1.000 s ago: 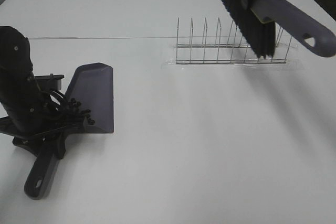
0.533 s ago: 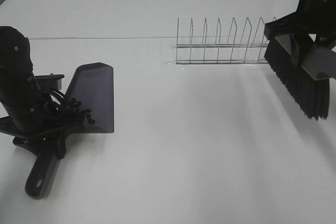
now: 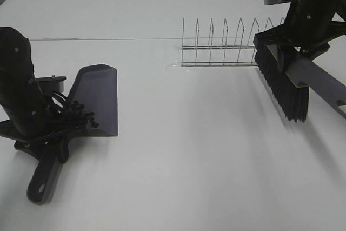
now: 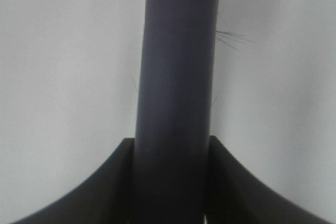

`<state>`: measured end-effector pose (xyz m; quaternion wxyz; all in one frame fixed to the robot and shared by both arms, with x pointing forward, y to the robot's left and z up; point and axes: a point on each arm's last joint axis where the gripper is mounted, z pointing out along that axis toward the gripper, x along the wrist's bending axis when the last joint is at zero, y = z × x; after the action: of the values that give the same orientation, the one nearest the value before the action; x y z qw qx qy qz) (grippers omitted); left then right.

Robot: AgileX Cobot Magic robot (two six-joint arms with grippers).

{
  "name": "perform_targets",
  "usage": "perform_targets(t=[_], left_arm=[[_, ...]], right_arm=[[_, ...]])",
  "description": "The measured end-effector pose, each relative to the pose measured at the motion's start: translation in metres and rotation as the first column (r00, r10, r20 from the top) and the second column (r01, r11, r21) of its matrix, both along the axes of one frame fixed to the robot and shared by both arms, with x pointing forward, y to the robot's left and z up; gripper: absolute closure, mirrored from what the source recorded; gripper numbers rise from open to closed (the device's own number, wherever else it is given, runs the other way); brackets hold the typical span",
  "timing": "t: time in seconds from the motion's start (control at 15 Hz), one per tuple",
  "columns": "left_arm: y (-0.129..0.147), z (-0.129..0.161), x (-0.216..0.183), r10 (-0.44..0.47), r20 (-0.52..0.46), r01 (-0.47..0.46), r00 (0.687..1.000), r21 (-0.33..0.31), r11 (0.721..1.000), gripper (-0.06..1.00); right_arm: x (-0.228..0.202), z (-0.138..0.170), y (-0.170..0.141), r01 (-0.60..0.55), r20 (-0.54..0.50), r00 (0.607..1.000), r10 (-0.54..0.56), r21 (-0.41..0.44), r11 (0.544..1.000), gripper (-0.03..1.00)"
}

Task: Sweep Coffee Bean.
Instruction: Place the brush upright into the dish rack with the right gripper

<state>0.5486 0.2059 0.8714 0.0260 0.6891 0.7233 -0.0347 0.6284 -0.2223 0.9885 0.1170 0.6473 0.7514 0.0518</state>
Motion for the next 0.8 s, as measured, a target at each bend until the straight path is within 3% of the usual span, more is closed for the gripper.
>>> perform_targets(t=[0.8], left_arm=[[0.000, 0.000, 0.000, -0.003, 0.004, 0.003, 1.000, -0.001, 1.000, 0.60]], right_arm=[[0.049, -0.016, 0.005, 0.003, 0.046, 0.999, 0.000, -0.060, 0.998, 0.59]])
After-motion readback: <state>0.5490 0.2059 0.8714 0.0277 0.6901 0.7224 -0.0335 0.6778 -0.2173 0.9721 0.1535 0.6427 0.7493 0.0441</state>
